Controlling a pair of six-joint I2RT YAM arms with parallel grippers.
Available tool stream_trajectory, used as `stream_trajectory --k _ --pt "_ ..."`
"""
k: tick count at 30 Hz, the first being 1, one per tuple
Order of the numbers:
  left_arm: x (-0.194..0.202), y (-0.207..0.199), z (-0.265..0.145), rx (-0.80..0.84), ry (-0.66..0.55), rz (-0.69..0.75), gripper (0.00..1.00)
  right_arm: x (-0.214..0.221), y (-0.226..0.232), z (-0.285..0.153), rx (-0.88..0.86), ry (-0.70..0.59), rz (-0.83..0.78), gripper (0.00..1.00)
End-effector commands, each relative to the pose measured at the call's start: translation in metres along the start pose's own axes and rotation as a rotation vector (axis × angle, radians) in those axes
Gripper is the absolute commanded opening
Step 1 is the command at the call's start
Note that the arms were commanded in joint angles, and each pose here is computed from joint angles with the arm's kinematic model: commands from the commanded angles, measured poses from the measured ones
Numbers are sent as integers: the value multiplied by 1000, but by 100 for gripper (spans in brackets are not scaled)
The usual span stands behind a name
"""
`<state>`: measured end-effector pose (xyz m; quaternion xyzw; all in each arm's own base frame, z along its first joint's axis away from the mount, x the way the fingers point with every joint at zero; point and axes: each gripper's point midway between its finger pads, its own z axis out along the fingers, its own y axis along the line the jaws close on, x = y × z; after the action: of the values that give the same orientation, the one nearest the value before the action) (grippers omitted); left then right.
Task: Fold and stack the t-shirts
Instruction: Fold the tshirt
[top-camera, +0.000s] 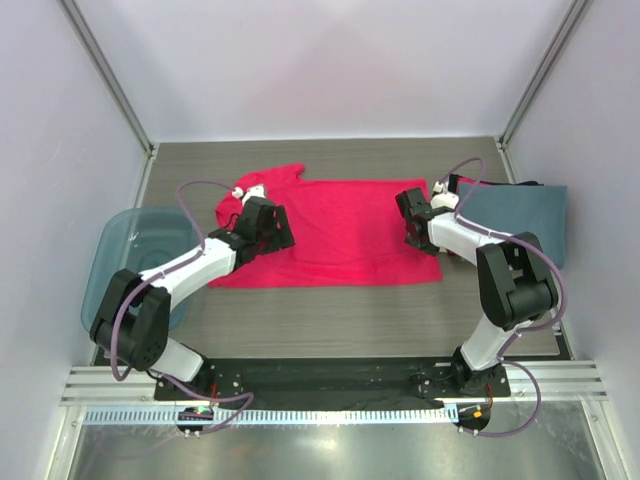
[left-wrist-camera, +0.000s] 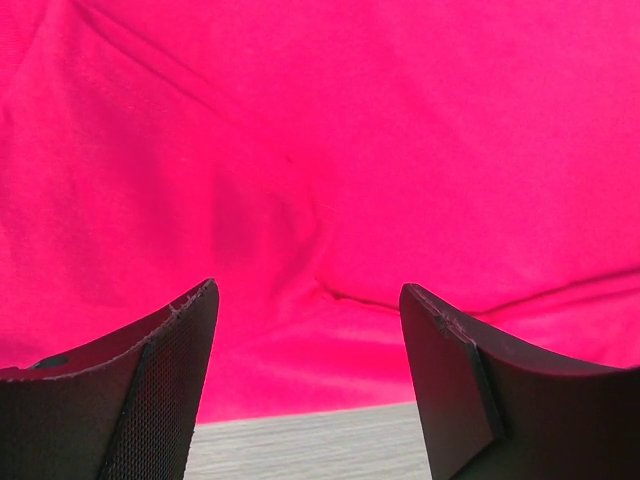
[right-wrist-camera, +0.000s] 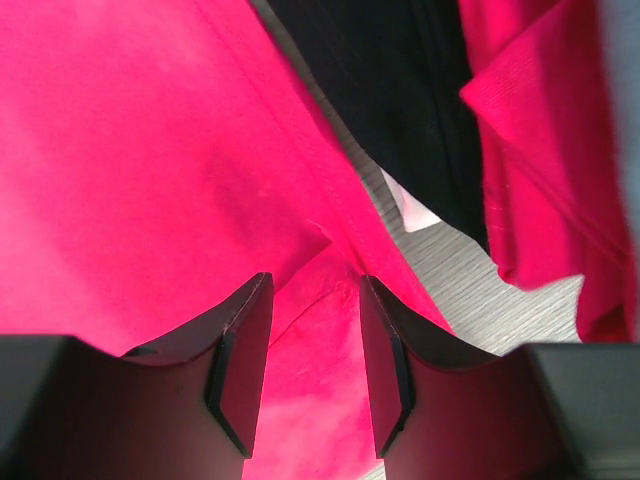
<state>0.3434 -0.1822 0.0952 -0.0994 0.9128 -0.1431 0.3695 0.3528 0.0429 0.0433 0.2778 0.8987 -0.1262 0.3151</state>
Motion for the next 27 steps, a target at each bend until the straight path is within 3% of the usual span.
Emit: stream_trajectory --k 1,6,9,12,14,27 --pt "-18 2 3 -34 -51 26 74 -14 -2 5 48 -43 34 46" --pt "-13 33 23 -117 30 -24 74 -8 -2 12 63 -26 32 44" --pt "-10 42 30 -133 51 -59 73 -7 -6 11 75 -34 32 38" --pt "0 49 38 -152 82 -65 72 -11 -10 9 78 -44 40 11" --pt "8 54 45 -166 115 -70 72 -16 -11 6 74 -57 55 2" --pt "25 75 60 -235 181 -81 72 -42 -24 -10 60 -104 95 3"
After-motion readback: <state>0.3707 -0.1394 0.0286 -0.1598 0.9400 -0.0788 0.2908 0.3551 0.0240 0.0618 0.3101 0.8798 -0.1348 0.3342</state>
